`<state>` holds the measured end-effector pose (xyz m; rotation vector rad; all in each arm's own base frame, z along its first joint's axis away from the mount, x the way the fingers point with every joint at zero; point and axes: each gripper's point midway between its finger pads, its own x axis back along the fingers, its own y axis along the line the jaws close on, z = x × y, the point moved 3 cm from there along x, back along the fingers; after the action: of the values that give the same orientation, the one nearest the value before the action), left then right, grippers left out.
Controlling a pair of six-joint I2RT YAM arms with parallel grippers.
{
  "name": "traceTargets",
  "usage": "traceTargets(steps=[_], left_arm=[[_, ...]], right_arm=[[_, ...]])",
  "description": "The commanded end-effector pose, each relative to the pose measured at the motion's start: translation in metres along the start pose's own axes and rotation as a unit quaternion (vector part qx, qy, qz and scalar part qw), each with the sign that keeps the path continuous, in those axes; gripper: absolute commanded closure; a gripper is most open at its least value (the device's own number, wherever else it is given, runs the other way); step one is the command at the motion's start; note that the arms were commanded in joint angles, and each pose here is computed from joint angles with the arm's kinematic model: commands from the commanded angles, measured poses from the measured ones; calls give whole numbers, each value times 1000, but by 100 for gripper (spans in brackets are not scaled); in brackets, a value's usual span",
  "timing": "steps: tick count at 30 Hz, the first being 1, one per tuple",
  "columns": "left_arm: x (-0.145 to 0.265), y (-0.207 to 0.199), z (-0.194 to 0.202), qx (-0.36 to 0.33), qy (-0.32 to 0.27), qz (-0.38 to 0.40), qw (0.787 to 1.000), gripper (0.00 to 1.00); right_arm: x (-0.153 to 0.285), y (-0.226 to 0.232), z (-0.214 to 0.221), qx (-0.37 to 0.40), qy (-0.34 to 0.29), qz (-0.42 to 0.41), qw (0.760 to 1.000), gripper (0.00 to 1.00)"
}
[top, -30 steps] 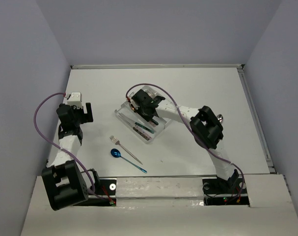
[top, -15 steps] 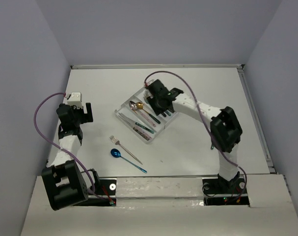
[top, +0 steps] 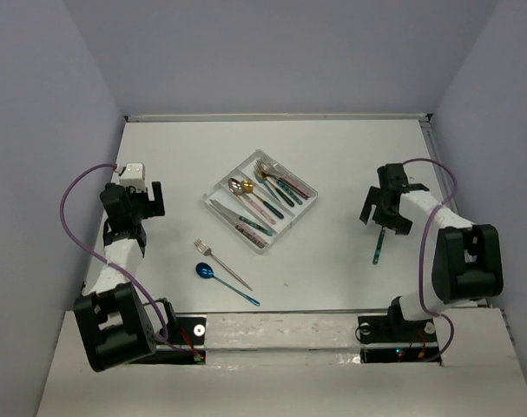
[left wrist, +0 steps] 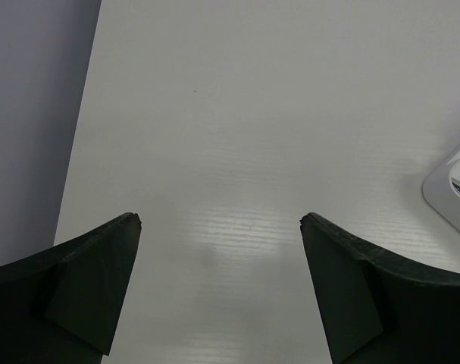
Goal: Sort the eating utensils into containers
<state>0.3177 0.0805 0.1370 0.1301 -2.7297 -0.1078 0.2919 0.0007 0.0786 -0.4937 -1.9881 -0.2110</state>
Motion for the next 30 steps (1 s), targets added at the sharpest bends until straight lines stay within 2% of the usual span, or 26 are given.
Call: traceTargets(steps=[1,6,9,10,12,13,14,15,17,21,24,25,28,29,30], left_arm=[[0,1,-10,-8,-26,1,1000,1],[0,1,-11,-8,-27,3,1000,1],[0,1,-11,-9,-29,3,1000,1],[1,0,-10,-10,-28,3,1000,1],[1,1,-11,-11,-31,1,999,1],[2,1,-11,-10,-31,0,999,1],[1,1,-11,-10,-32,0,999,1],[1,1,-12,-10,-33,0,999,1],[2,2,-11,-11,-32,-1,999,1],[2,2,-12,-12,-33,-3,999,1],[2,3,-11,-12,-32,-5,999,1],[2,4,-12,-12,-33,-7,999,1],[2,4,-10,-11,-31,-10,999,1],[2,4,-10,-11,-30,-10,999,1],[2,5,-11,-12,-32,-12,999,1]], right_arm=[[-6,-1,-4,-60,-28,-19,998,2],[-29,7,14,-32,30,-23,999,11],[-37,14,17,-22,52,-33,998,30],[-39,14,18,-21,56,-34,998,40],[-41,17,19,-15,63,-41,997,53],[-41,18,18,-15,64,-43,997,69],[-41,18,19,-14,65,-44,997,75],[-40,19,18,-12,63,-46,997,88],[-40,18,16,-5,60,-47,997,100],[-34,17,2,11,31,-48,998,100],[-7,29,-26,40,-26,-76,996,100],[12,46,-43,57,-61,-96,992,100],[76,82,-92,120,-173,-136,968,100],[94,98,-101,143,-198,-149,958,100],[112,133,-94,189,-210,-183,942,100]])
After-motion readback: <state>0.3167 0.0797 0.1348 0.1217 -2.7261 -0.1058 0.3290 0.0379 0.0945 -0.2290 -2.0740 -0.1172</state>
